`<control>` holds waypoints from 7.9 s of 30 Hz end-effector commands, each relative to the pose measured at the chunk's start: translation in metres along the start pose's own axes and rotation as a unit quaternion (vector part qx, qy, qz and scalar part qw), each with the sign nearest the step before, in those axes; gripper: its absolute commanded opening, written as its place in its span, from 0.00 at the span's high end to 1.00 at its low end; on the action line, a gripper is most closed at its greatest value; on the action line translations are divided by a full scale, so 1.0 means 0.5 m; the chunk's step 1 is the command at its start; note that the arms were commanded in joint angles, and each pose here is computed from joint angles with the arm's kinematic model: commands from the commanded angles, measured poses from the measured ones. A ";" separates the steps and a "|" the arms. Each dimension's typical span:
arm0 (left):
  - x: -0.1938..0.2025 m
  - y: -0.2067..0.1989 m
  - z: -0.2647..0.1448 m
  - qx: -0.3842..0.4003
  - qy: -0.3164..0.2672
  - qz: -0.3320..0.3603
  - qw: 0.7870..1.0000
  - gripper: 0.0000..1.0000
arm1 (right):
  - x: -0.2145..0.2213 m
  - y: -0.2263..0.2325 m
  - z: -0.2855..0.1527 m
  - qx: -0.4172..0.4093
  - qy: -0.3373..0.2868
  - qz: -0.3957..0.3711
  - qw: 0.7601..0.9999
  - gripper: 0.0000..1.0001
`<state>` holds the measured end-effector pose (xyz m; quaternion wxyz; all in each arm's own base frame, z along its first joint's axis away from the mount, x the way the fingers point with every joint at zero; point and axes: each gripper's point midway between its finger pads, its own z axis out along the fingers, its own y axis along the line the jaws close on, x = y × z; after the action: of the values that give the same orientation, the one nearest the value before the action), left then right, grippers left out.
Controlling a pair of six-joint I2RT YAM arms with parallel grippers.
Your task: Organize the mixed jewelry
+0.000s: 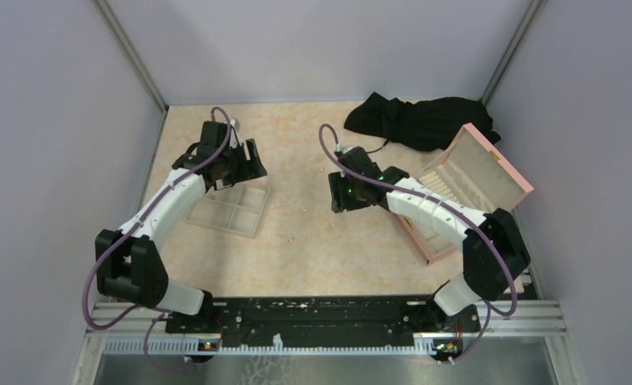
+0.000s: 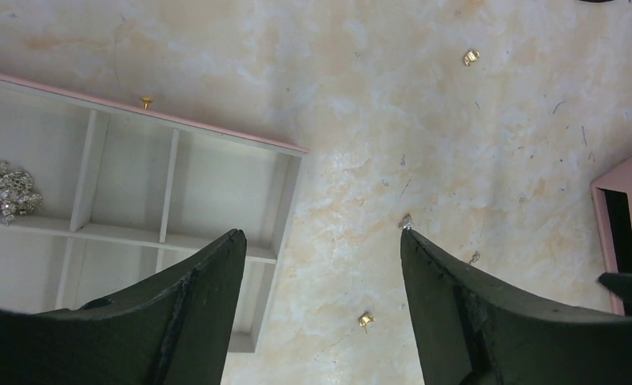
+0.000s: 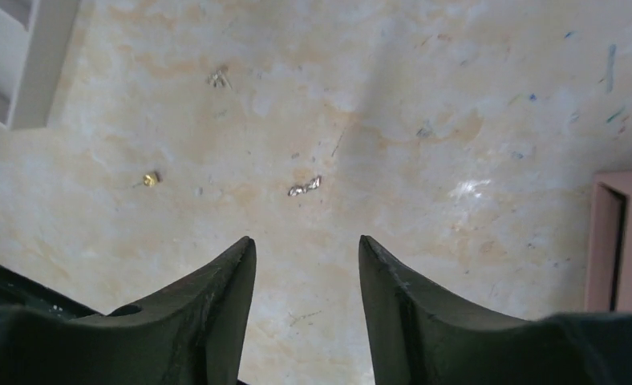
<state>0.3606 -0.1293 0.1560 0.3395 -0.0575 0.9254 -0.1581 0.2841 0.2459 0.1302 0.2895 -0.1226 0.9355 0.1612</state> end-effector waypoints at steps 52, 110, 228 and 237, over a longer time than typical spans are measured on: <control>-0.033 0.088 0.027 -0.070 0.002 -0.043 0.997 0.21 | 0.100 0.063 0.174 0.018 0.086 -0.094 0.992 0.87; -0.070 0.286 -0.096 -0.180 -0.035 -0.181 0.966 0.18 | -0.163 0.504 0.289 -0.223 -0.014 -0.065 0.973 0.95; 0.047 0.041 0.097 -0.151 0.072 0.036 0.985 0.46 | -0.226 -0.191 -0.114 0.058 -0.161 0.128 0.977 0.70; -0.027 -0.014 0.052 -0.105 0.026 0.028 0.994 0.44 | -0.209 -0.115 -0.016 0.076 -0.094 0.047 0.992 0.61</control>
<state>0.3731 -0.1319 0.1073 0.2620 -0.0561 0.9632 -0.0226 0.3702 0.1724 0.1858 0.3764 0.0080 0.9167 0.1338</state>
